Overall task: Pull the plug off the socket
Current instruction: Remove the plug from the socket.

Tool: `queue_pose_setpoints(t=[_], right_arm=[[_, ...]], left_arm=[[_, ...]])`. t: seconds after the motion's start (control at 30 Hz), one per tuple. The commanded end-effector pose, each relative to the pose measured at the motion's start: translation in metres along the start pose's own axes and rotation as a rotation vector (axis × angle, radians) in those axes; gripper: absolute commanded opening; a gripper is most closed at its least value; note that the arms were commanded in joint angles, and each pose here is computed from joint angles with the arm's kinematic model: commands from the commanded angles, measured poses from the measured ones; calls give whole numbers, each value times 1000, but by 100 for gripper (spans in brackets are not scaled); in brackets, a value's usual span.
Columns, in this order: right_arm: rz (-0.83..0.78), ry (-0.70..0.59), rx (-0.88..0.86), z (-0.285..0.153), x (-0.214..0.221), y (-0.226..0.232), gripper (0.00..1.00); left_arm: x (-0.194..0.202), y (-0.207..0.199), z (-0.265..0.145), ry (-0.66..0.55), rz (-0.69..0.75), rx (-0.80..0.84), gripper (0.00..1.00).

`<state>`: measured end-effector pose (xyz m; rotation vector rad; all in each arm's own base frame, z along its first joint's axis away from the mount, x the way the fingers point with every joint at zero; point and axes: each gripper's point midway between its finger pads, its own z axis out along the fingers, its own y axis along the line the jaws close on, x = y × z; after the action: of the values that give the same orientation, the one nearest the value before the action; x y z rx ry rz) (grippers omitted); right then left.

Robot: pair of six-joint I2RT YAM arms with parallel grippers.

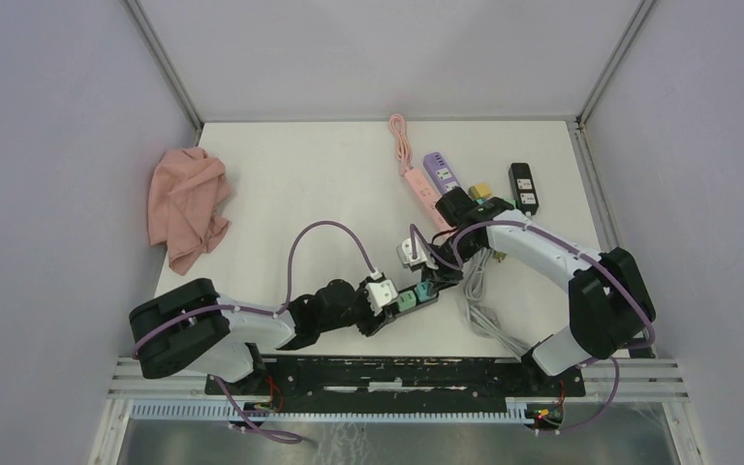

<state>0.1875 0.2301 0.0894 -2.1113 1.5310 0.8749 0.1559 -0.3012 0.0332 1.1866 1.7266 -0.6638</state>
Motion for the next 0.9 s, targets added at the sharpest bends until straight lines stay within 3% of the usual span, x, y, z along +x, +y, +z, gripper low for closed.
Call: queue_pose_setpoints(t=[0.0, 0.2, 0.4, 0.63, 0.87], right_arm=[[-50, -6, 4, -25, 0, 6, 0], [-127, -82, -135, -9, -16, 34, 0], [-31, -95, -38, 0, -43, 9, 0], [20, -63, 68, -28, -12, -9, 0], [-91, -93, -51, -27, -7, 21, 0]], left_arm=[[1, 4, -1, 10, -18, -21, 3], [1, 4, -1, 10, -19, -24, 3], [2, 4, -1, 15, -24, -24, 3], [3, 4, -1, 15, -26, -27, 3], [4, 4, -1, 18, -30, -27, 3]])
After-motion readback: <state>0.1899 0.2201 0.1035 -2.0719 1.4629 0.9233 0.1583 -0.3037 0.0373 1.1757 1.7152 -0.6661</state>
